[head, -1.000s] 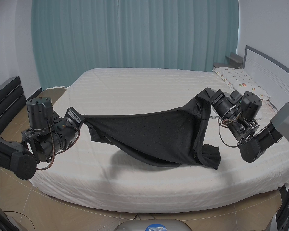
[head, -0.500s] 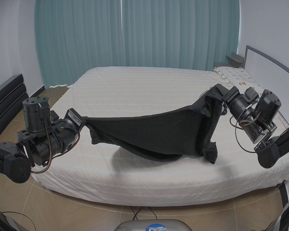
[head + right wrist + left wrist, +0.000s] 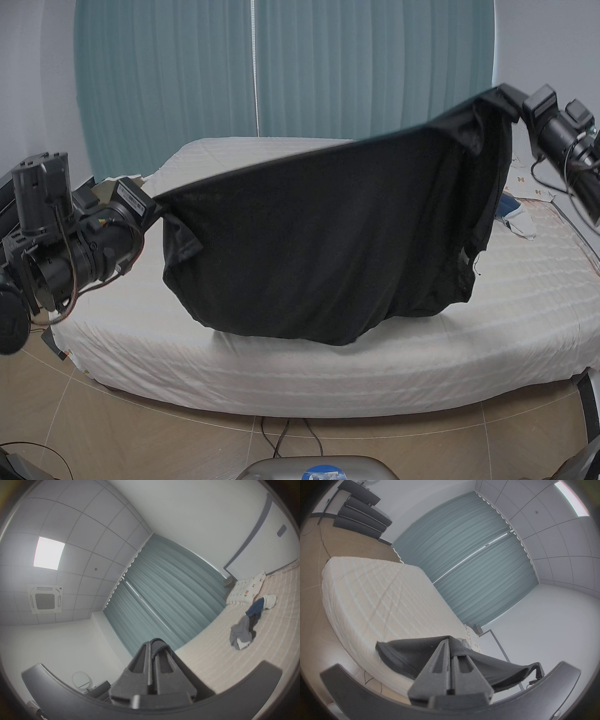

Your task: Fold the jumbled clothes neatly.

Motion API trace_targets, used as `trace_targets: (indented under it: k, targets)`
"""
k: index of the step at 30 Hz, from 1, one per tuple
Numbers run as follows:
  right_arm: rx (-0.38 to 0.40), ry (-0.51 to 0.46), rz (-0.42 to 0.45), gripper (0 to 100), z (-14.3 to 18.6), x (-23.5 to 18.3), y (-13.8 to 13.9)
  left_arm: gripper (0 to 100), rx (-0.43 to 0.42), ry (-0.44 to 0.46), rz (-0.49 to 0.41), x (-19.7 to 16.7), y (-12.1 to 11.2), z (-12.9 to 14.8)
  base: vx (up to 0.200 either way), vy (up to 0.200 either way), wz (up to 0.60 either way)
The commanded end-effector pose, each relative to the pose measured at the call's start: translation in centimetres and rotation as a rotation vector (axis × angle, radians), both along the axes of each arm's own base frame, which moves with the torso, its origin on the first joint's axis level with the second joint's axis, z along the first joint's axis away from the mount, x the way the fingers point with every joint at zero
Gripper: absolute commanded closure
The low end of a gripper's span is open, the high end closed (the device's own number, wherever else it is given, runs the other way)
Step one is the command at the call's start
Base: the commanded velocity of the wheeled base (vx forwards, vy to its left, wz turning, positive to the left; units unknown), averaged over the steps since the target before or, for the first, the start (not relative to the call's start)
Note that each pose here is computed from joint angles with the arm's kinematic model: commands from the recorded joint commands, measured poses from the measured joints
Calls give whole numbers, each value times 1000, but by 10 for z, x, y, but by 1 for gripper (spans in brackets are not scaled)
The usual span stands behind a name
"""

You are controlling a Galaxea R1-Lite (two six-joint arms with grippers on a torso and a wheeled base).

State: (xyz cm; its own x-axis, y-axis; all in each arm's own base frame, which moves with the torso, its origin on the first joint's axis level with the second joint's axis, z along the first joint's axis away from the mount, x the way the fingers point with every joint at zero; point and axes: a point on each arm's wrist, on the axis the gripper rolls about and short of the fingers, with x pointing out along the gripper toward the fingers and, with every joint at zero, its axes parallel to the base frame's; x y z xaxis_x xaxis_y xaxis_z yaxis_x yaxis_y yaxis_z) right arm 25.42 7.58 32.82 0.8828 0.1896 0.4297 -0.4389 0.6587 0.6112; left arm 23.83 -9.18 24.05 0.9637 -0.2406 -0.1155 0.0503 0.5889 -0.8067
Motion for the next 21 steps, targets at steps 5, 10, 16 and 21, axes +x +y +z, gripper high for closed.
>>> trace_targets:
  k: [5,10,16,21]
  targets:
    - [7,1,-67,100,42,29,-10,100,17,9,47,42,3,33,40,0,0]
    - [-25,127,-84,100,-1,78,-4,100,25,50,44,76,3,18,200,0,0]
    - [-34,143,-123,100,-36,128,-8,100,38,110,64,117,6,-9,200,0,0]
    - [-33,140,-125,100,-58,157,-4,100,50,159,84,153,5,-37,200,0,0]
